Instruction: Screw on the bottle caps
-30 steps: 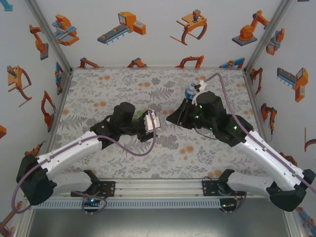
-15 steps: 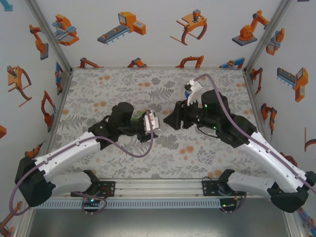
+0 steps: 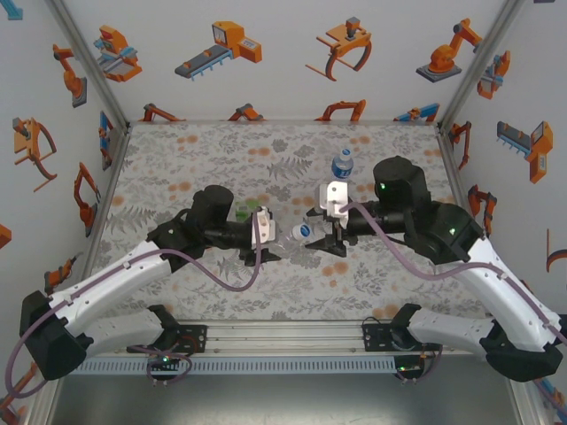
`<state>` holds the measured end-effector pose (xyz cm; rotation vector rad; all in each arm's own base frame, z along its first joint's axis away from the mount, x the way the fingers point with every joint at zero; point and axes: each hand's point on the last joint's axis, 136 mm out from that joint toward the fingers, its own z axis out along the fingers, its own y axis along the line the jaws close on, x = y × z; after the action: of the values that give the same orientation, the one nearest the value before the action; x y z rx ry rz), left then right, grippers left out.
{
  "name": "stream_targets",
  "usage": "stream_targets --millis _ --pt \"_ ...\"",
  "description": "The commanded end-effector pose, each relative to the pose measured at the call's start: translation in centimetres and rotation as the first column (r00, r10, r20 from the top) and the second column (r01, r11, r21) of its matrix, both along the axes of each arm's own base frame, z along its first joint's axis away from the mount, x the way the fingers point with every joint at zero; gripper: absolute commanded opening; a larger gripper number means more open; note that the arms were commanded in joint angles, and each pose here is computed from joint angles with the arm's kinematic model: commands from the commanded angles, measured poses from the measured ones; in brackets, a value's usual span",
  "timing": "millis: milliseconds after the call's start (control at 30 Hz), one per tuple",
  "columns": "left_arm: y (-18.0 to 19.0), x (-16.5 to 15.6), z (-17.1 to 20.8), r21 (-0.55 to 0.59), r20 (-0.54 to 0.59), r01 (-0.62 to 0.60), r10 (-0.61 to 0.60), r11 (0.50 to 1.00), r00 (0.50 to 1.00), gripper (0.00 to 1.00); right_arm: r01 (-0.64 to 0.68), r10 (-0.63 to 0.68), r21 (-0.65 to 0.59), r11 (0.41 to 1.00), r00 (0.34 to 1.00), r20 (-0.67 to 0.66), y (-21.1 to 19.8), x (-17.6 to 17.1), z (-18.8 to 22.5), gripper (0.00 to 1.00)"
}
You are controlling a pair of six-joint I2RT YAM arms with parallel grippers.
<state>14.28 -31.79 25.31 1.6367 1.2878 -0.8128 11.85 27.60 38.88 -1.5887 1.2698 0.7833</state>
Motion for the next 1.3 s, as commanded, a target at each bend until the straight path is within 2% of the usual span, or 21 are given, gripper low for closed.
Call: stream_targets --millis 0,367,533,600,767,867,933,1000,1067,1200,1267 --pt "0.1 -1.5 1.5 -0.023 0.001 0.079 -0.079 0.997 0.997 0.00 -0.142 0.144 -0.026 0.990 0.985 0.097 0.1 -1.6 -0.9 0.63" --pt "0.1 -1.8 1.3 -0.013 -0.006 0.096 -0.096 0.995 0.995 0.00 -0.172 0.173 -0.021 0.985 0.982 0.073 1.4 -1.0 -1.9 0.43" --pt "0.1 -1.8 1.2 -0.008 -0.004 0.096 -0.096 0.995 0.995 0.00 -0.170 0.171 -0.027 0.985 0.983 0.066 1.5 -0.9 -2.1 0.30" --pt "0.0 -1.7 1.1 -0.006 -0.007 0.096 -0.096 0.995 0.995 0.00 -0.162 0.163 -0.026 0.986 0.985 0.047 1.5 -0.9 -2.2 0.21" --pt "-0.1 -1.2 0.8 0.001 -0.003 0.079 -0.079 0.997 0.997 0.00 -0.087 0.088 0.008 0.996 0.992 -0.093 2.0 -0.4 -2.3 0.00" --pt "-0.4 -0.3 0.5 0.007 0.010 0.042 -0.042 0.999 0.999 0.00 0.073 -0.057 0.055 0.996 0.968 -0.245 2.5 1.4 -2.3 0.00" --pt "-0.7 0.5 0.2 0.016 0.023 0.013 -0.014 1.000 1.000 0.00 0.214 -0.178 0.065 0.975 0.918 -0.355 2.4 3.0 -2.7 0.00" --pt "-0.9 1.1 0.0 0.025 0.033 -0.008 0.007 1.000 0.999 0.00 0.368 -0.306 0.050 0.929 0.835 -0.456 1.8 4.8 -3.2 0.00" --pt "-1.2 1.5 -0.1 0.027 0.040 -0.015 0.014 1.000 0.999 0.00 0.504 -0.403 0.032 0.863 0.725 -0.558 1.1 6.3 -3.4 0.00" --pt "-1.8 2.2 -0.1 0.012 0.053 -0.022 0.021 1.000 0.998 0.00 0.662 -0.477 -0.021 0.749 0.517 -0.710 0.1 8.0 -3.9 0.00" --pt "-2.0 2.5 -0.1 0.006 0.057 -0.030 0.029 1.000 0.998 0.00 0.739 -0.526 -0.078 0.669 0.396 -0.753 -0.9 9.0 -4.7 0.00"
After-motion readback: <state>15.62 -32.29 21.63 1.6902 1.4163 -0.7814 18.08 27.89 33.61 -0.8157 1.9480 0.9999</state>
